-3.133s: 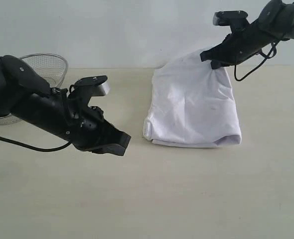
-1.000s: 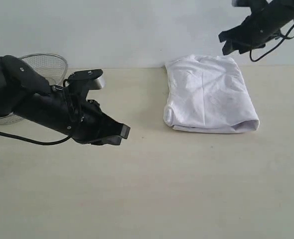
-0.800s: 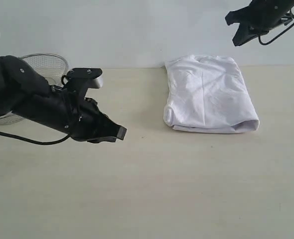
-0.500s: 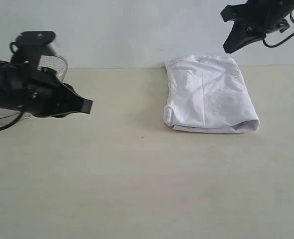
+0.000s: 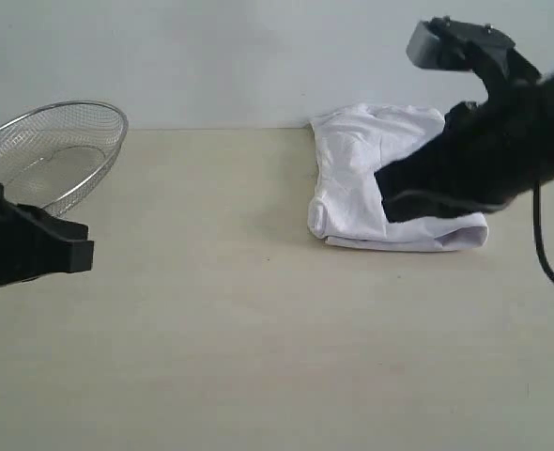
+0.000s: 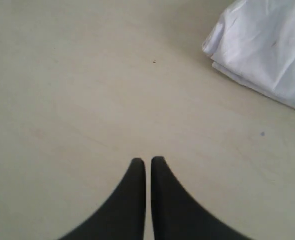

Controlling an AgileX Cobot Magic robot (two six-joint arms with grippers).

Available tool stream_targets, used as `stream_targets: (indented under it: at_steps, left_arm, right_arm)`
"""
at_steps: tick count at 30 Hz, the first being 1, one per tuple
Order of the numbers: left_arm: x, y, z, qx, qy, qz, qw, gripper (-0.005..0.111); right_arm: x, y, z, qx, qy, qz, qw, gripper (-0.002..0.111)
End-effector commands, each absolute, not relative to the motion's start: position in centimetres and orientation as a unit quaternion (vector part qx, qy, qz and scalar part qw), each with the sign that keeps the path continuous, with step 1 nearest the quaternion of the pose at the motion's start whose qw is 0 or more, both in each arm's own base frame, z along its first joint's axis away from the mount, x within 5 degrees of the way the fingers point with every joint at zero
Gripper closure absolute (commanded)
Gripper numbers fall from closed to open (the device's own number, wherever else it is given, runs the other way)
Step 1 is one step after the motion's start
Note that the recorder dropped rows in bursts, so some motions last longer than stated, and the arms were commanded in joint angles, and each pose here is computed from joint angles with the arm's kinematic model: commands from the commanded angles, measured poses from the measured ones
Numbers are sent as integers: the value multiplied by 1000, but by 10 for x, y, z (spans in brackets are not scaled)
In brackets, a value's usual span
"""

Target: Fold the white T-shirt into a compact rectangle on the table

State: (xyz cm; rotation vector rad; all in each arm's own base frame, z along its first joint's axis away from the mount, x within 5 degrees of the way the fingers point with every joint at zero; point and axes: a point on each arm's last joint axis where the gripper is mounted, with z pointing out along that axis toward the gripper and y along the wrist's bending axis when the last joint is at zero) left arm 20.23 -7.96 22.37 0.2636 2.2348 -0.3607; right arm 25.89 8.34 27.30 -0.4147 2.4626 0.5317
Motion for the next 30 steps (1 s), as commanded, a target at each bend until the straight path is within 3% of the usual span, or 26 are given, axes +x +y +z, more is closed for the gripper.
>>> stream_targets:
  at_steps: [1, 10, 30]
  left_arm:
    - [186, -69, 227, 69, 877, -142, 454, 102]
    - [169, -53, 219, 42, 860, -106, 498, 102]
    - [167, -52, 223, 43, 855, -111, 505, 102]
  right_arm:
    - [219, 86, 258, -154, 908, 181, 346, 108]
    - [166, 78, 217, -126, 902, 174, 375, 108]
    - [164, 77, 218, -121, 900, 178, 378, 108]
